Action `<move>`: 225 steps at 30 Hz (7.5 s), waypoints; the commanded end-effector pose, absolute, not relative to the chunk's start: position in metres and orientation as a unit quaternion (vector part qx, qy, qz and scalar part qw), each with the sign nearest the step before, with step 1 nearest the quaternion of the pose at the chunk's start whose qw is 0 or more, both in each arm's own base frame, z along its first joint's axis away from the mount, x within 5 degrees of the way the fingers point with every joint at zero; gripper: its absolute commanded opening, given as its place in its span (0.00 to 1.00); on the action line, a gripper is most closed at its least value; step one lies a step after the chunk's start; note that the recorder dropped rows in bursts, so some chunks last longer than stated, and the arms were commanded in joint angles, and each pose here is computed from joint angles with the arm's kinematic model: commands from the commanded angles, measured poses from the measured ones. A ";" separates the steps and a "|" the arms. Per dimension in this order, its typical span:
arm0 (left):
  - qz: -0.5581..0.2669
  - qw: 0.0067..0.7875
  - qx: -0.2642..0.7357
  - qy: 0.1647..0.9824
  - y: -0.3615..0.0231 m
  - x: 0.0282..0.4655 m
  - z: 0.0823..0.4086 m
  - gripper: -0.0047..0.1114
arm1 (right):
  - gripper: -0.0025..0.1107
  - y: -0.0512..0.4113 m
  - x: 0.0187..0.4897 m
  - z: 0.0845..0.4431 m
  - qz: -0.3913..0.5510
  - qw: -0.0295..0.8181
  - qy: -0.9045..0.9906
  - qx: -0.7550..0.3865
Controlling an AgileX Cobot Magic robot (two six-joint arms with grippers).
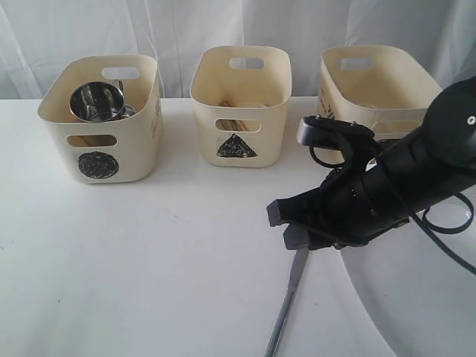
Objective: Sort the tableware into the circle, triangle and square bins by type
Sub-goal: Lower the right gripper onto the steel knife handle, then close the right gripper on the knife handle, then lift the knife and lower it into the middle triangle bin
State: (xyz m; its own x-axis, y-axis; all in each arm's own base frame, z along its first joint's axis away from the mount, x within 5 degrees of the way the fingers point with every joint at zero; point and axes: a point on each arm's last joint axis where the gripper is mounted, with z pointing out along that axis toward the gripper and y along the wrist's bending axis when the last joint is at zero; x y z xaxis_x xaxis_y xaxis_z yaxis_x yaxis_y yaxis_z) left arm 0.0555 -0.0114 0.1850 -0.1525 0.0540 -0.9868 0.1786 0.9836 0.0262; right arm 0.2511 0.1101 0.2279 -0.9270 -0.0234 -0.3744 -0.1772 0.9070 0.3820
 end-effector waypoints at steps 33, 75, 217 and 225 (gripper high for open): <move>-0.049 0.649 0.074 0.755 -0.011 0.055 0.185 0.41 | 0.62 0.118 0.269 0.210 0.138 0.160 0.882 -0.422; -0.049 0.649 0.074 0.755 -0.011 0.055 0.185 0.41 | 0.64 0.161 0.250 0.194 0.061 0.077 0.991 0.093; -0.049 0.649 0.074 0.755 -0.011 0.055 0.185 0.41 | 0.02 0.140 0.500 0.273 0.088 0.544 0.834 -0.014; -0.049 0.649 0.074 0.755 -0.011 0.055 0.185 0.41 | 0.02 0.144 0.521 0.245 0.072 0.538 0.839 -0.034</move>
State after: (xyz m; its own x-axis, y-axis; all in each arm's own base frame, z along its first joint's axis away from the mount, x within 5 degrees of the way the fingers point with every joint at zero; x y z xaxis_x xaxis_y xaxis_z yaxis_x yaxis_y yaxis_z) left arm 0.0555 -0.0114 0.1850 -0.1525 0.0540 -0.9868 0.1786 0.9836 0.0262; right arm 0.5173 0.1478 0.2449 -0.4354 0.0313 -0.8997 -0.1290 0.9869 0.0967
